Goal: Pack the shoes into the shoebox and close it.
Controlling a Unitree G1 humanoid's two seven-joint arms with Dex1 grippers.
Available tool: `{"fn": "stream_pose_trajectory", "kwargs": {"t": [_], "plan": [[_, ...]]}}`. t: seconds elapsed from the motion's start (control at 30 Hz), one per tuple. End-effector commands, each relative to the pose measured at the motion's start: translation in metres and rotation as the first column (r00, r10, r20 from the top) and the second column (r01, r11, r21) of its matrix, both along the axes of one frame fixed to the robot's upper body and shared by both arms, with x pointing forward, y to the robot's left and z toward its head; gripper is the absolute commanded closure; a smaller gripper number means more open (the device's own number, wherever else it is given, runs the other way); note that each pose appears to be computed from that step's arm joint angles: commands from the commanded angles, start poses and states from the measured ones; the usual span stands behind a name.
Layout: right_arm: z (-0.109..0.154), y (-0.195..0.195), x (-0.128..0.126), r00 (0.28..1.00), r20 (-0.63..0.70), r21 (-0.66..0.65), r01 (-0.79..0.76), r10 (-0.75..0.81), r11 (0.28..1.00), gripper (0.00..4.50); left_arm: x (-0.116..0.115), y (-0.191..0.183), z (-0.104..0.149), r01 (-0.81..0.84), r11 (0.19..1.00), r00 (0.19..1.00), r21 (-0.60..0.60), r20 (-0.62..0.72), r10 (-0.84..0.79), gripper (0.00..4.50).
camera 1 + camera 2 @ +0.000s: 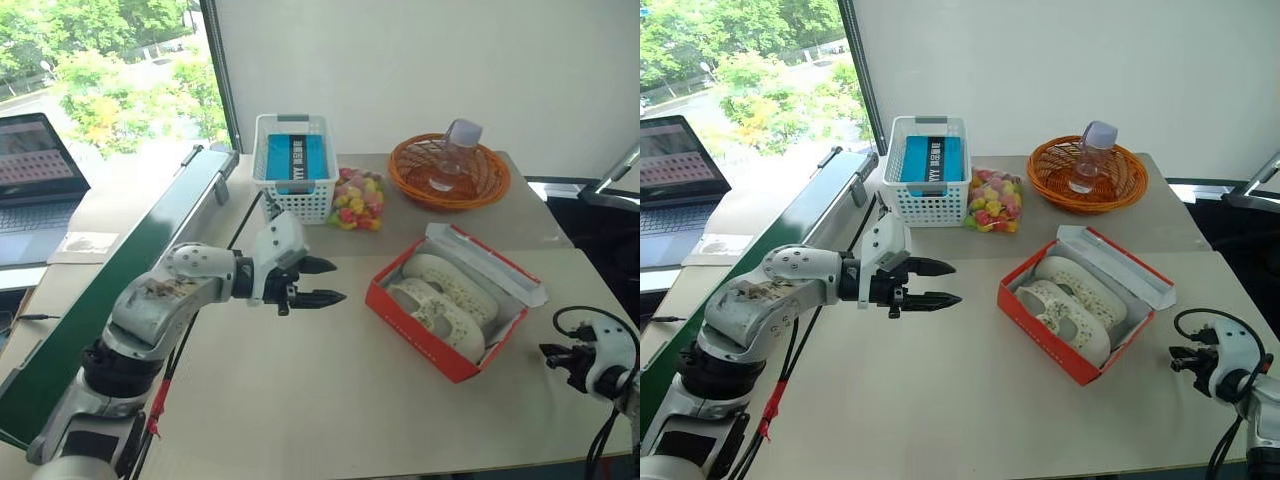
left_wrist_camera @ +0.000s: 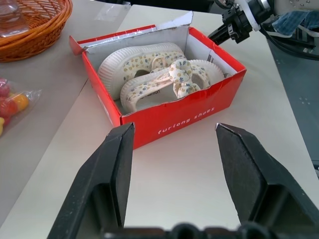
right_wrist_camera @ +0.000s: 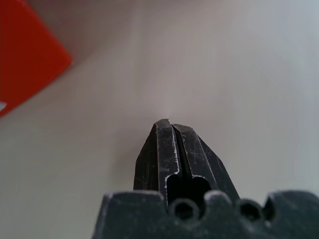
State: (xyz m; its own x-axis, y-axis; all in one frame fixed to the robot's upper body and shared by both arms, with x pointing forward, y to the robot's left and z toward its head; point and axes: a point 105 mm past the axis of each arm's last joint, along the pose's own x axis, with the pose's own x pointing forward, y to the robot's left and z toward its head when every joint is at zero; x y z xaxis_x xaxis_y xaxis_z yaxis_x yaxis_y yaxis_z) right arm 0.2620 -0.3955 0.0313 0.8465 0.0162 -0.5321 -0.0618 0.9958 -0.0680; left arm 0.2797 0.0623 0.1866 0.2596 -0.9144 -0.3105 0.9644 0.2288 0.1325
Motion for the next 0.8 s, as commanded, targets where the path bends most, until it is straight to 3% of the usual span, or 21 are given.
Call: {"fn": "stream_pose_trajectory", "kwargs": {"t": [0.03,0.53,0.8], "plan": [[0.013,-0.006,0.013,0.996,0.09,-0.052,0.012,-0.007,0.999,4.4,-0.005,0.001,0.013,-0.005,1.0,0.999,-0.011,0.045,0.006,1.74],[0.024,0.036,0.073,0.952,0.3,0.007,-0.066,0.061,0.998,4.4,-0.01,0.001,0.016,-0.029,1.0,0.999,-0.002,0.039,0.029,1.74],[0.044,0.038,0.079,0.902,0.432,0.164,-0.073,-0.005,0.984,4.4,-0.012,0.004,0.018,-0.032,0.999,0.999,0.016,0.041,0.032,1.74]]}}
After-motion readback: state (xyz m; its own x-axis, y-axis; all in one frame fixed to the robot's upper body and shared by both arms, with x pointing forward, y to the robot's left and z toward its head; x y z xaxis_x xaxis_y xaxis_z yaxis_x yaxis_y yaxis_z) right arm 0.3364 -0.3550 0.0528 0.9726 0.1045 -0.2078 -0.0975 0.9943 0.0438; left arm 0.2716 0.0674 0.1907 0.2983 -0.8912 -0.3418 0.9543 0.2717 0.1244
